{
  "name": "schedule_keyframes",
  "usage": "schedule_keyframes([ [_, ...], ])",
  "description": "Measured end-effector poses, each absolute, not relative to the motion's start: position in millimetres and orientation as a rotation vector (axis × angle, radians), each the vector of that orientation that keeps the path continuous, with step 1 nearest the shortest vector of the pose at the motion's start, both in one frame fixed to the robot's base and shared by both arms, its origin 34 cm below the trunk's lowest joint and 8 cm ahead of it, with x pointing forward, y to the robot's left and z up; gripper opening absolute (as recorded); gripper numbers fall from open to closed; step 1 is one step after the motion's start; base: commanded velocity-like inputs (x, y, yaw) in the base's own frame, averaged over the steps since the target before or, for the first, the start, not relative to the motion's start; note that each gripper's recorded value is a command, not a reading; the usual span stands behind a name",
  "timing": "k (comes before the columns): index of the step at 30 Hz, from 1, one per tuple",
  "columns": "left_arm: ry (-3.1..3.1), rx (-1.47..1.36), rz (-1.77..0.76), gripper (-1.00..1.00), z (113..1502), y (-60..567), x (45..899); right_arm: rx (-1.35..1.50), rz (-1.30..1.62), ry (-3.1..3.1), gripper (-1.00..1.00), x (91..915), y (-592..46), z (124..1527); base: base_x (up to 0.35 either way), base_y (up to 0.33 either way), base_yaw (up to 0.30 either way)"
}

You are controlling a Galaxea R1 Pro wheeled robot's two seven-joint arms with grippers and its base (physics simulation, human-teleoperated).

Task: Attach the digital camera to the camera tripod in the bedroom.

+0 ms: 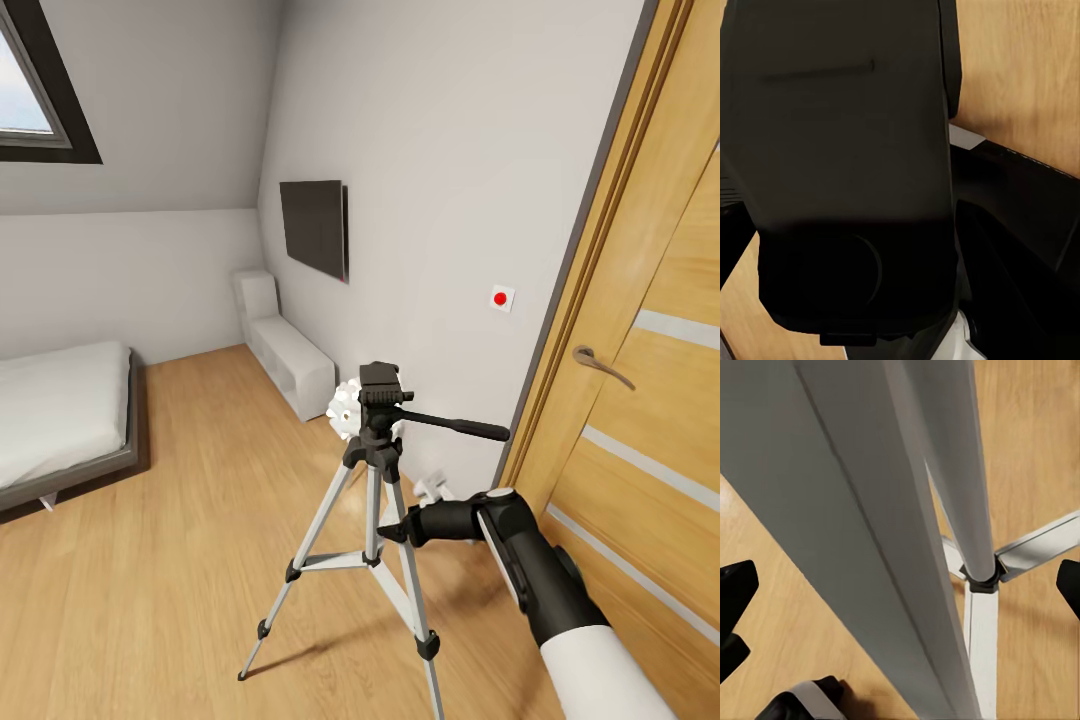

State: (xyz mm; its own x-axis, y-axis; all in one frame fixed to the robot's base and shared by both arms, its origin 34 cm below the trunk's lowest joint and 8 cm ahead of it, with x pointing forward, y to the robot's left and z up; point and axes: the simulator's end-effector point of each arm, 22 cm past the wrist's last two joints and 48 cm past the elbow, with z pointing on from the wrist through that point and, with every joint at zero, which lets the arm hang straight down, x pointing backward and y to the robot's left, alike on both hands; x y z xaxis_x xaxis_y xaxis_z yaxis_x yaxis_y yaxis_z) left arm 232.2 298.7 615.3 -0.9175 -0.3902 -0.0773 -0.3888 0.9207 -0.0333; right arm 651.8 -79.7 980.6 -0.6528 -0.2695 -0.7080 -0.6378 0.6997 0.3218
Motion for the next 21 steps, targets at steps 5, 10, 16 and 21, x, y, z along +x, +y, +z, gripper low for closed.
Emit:
schedule_keyframes([
  [5, 2.998, -0.609, -0.027, -1.0, 615, 299, 232, -0.701, 0.741, 2.242, -1.0, 654, -78, 982, 0.0, 0.0, 0.0],
  [10, 2.997, -0.609, -0.027, -1.0, 615, 299, 232, -0.704, 0.739, 2.246, -1.0, 653, -79, 977, 0.0, 0.0, 0.0],
  [16, 2.996, -0.606, -0.029, -1.0, 615, 298, 233, -0.694, 0.748, 2.255, -1.0, 652, -79, 975, 0.0, 0.0, 0.0],
  [21, 2.98, -0.582, -0.037, -1.0, 617, 301, 244, -0.684, 0.748, 2.283, -1.0, 650, -81, 963, 0.0, 0.0, 0.0],
])
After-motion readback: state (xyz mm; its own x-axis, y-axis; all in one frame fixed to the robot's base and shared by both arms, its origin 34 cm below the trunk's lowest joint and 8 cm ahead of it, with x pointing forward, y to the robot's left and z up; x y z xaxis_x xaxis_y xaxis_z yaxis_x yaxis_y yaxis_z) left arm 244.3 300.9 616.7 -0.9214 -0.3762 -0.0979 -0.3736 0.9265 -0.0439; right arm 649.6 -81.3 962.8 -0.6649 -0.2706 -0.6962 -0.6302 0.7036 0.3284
